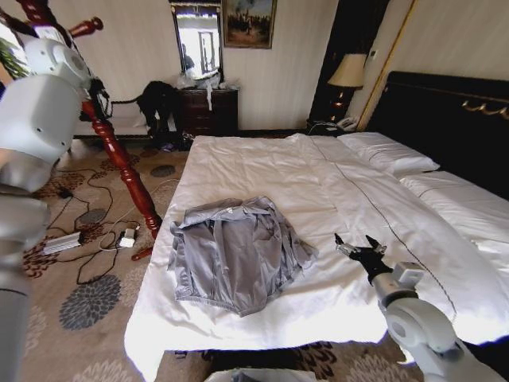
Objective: Pick up the clothes from the bed and hang them on the clothes hanger.
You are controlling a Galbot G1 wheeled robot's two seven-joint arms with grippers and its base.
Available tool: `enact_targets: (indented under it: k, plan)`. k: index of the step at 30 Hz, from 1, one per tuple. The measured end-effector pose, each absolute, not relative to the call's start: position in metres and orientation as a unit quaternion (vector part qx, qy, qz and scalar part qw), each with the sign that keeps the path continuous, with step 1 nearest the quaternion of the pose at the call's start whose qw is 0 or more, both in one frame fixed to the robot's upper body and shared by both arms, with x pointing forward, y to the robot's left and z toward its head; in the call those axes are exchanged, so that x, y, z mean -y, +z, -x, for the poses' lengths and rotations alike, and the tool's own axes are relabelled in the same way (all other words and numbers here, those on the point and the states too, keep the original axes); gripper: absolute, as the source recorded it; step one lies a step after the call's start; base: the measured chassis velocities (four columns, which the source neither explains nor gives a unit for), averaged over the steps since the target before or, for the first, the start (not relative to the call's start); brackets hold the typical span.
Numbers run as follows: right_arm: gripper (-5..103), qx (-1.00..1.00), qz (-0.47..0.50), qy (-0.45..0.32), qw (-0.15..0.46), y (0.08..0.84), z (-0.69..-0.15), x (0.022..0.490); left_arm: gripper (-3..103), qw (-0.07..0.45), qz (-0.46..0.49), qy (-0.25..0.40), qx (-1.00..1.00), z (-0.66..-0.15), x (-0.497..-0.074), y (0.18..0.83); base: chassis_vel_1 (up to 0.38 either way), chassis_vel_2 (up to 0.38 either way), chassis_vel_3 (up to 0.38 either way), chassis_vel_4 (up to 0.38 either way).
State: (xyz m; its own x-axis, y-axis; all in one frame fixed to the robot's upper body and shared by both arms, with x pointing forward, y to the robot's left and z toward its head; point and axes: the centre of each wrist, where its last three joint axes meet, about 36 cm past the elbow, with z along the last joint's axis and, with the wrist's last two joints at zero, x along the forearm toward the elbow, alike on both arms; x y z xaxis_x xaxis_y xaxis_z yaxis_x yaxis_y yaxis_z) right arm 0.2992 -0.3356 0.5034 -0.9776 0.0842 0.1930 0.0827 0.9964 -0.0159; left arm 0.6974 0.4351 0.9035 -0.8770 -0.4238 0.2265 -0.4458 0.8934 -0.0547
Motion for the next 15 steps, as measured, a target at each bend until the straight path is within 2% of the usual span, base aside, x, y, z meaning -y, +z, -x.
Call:
enact_targets:
  k: [8, 15]
  plan:
    - [100, 0.994, 0.042, 0.004, 0.1, 0.501, -0.299, 0.335, 16, 0.09, -0.222, 0.044, 0.97, -0.689, -0.434, 0.91, 0.0, 0.0, 0.0, 0.0]
    - [100, 0.994, 0.036, -0.001, 0.102, 0.499, -0.3, 0.331, 16, 0.058, -0.209, 0.017, 0.976, -0.675, -0.416, 0.925, 0.0, 0.0, 0.0, 0.0]
